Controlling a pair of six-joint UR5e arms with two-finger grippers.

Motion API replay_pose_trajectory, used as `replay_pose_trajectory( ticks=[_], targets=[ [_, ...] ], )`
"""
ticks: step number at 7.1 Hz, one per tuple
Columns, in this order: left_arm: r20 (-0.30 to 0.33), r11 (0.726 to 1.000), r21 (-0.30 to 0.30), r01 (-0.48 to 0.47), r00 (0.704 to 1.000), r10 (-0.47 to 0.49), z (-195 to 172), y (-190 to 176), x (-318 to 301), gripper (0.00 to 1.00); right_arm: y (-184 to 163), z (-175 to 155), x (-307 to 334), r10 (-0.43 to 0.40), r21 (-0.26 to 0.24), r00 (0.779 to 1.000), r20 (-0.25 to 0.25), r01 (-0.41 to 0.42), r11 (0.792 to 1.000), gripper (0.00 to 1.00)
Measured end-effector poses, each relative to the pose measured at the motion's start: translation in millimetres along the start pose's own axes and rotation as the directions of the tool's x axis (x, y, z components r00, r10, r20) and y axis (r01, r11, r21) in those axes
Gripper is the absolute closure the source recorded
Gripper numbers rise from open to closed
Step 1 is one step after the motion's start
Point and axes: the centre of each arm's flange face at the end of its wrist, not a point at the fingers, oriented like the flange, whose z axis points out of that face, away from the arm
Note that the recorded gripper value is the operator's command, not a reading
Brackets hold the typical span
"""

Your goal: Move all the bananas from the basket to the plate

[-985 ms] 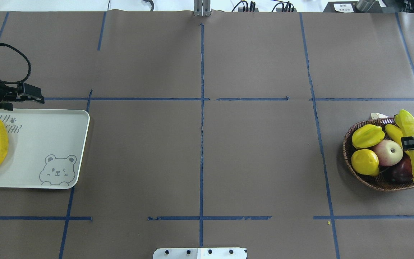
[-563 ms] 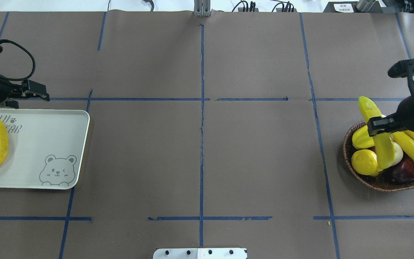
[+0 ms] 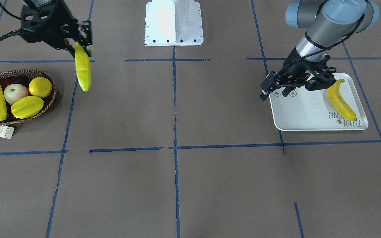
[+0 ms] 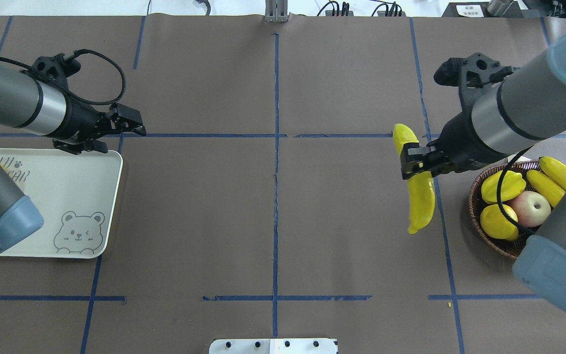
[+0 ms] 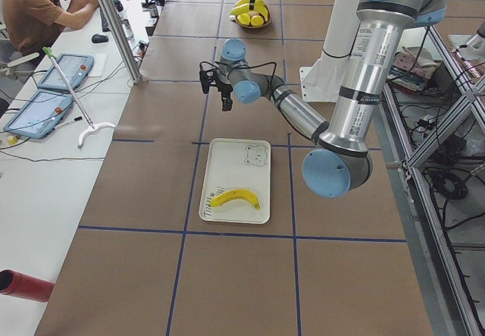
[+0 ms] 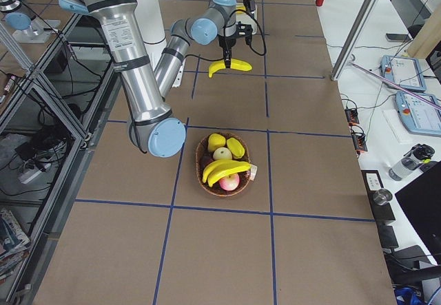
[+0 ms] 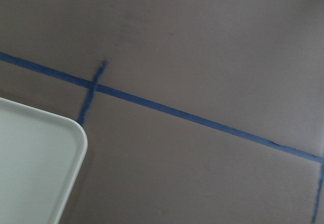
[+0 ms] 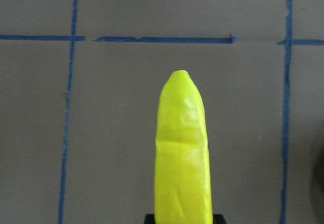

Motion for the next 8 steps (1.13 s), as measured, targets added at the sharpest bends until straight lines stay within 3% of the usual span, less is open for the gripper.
replay_pose_trajectory(
  ticks=[2, 4, 6, 8],
  targets=[
    [-0.198, 0.996, -0.033, 0.078, 0.977, -0.083, 9, 10, 40, 0.01, 37, 25, -57, 0.05, 0.039, 0.992, 0.119, -0.055, 0.998, 0.98],
    [-0.361, 0.987, -0.092, 0.135, 0.919, -0.16, 7, 22, 62, 0.01, 60, 47, -87, 0.05, 0.055, 0.978, 0.204, -0.063, 0.997, 0.98],
    [-0.429, 0.974, -0.186, 0.127, 0.881, -0.197, 9, 62, 109, 0.01, 63, 56, -107, 0.03, 0.058, 0.965, 0.26, -0.047, 0.997, 0.98],
    [-0.452, 0.964, -0.251, 0.085, 0.87, -0.195, 13, 101, 137, 0.01, 61, 59, -116, 0.012, 0.068, 0.954, 0.299, -0.034, 0.997, 0.98]
  ],
)
